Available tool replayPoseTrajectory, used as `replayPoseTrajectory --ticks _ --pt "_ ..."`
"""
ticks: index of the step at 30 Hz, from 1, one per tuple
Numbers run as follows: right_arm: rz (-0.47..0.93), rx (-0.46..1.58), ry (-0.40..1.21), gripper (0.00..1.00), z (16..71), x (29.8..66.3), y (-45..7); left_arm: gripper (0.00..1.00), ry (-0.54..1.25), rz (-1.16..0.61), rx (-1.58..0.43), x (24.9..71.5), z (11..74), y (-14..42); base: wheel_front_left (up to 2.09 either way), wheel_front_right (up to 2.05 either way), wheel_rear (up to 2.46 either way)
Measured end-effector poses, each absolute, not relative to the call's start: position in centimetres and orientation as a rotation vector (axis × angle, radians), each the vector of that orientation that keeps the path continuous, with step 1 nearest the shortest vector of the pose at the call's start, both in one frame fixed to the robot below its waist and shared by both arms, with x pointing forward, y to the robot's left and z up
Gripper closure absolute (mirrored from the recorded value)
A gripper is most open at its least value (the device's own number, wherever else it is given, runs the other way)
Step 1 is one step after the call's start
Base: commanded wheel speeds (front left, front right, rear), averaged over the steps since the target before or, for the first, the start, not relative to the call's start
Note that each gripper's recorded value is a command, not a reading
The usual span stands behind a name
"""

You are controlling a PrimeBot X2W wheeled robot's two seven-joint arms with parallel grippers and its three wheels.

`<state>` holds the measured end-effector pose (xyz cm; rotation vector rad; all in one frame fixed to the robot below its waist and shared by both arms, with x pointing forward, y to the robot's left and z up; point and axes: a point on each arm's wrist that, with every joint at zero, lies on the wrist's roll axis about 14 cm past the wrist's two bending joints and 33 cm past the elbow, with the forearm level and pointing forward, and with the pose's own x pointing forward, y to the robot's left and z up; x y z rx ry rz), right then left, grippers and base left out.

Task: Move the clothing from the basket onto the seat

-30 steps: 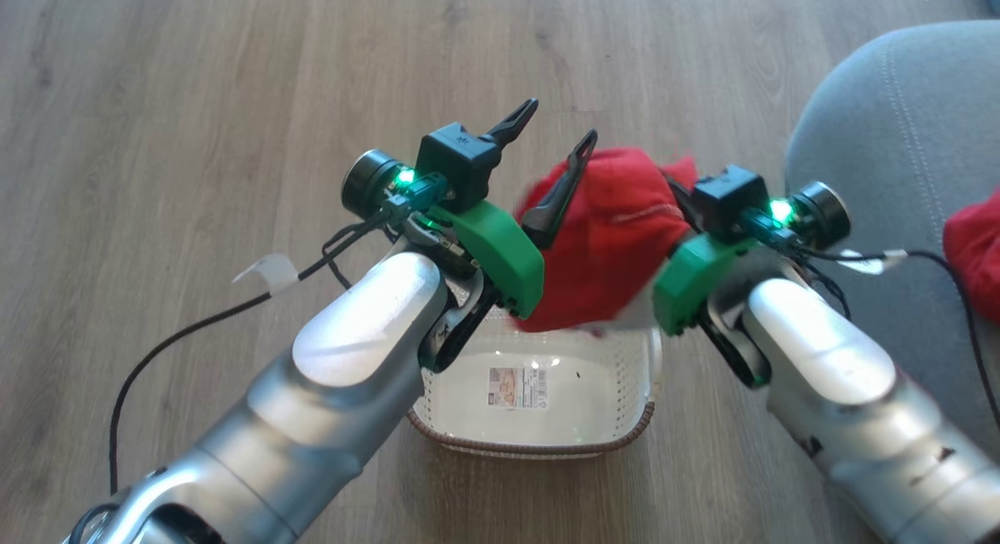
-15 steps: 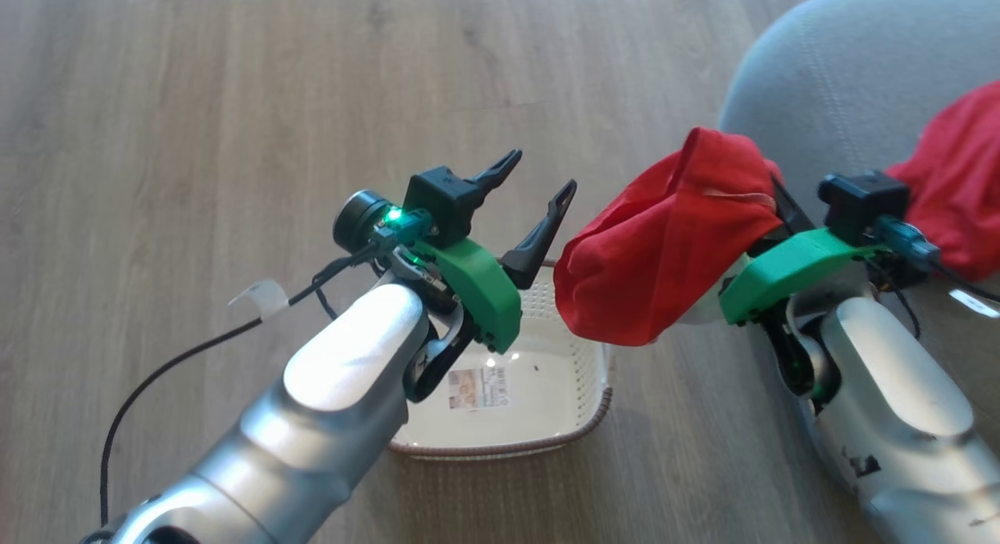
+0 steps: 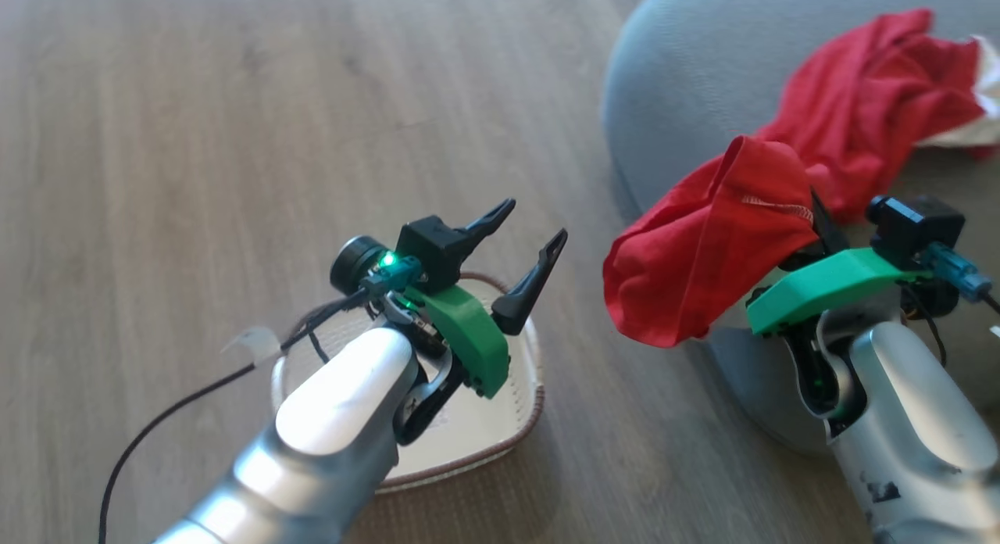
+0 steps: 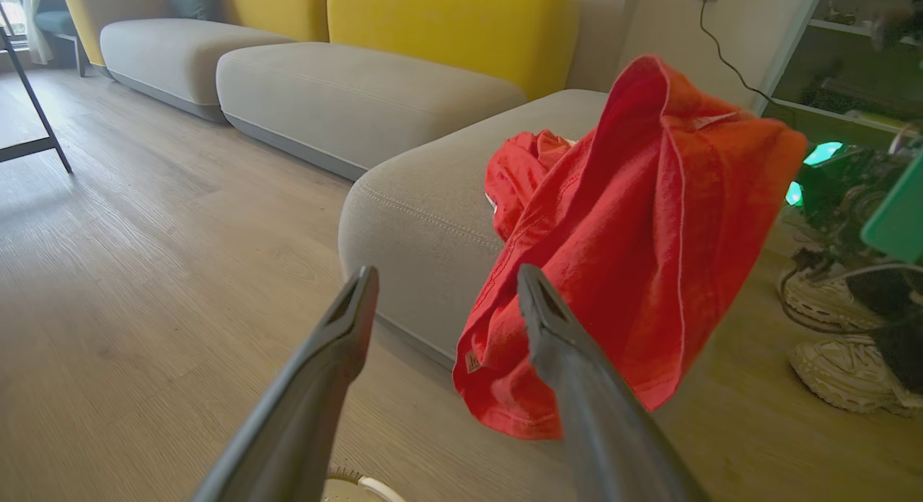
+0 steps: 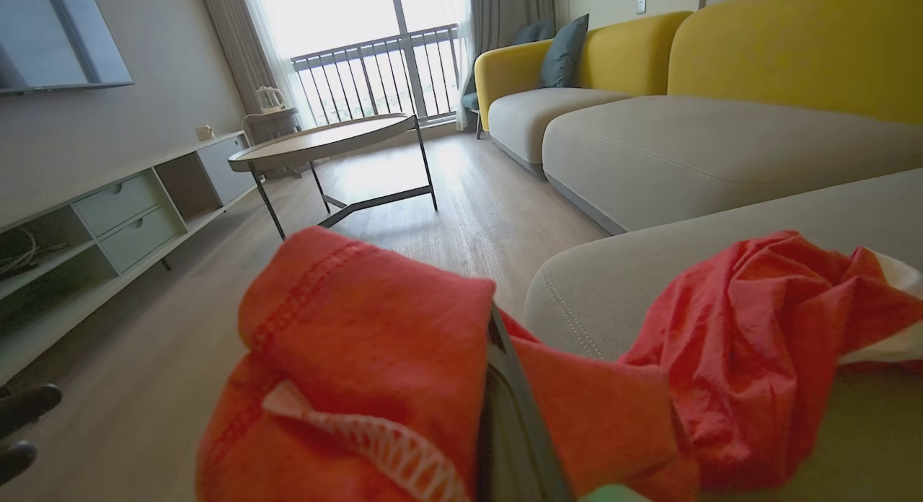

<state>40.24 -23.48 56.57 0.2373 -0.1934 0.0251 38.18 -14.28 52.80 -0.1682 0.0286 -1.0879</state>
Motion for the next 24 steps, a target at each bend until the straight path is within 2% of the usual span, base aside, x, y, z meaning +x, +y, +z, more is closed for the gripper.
replayPoseTrajectory --ticks 20,24 --pt "-0.283 0.207 -0.248 1.0 57.0 31.4 -32.3 0.0 0.048 -1.307 -0.185 34.0 52.6 -21.1 0.0 0.0 0.0" --pt "-0.318 0.197 -0.243 1.0 56.6 30.5 -33.1 0.0 0.052 -1.328 -0.191 33.6 52.4 -21.5 0.0 0.0 0.0"
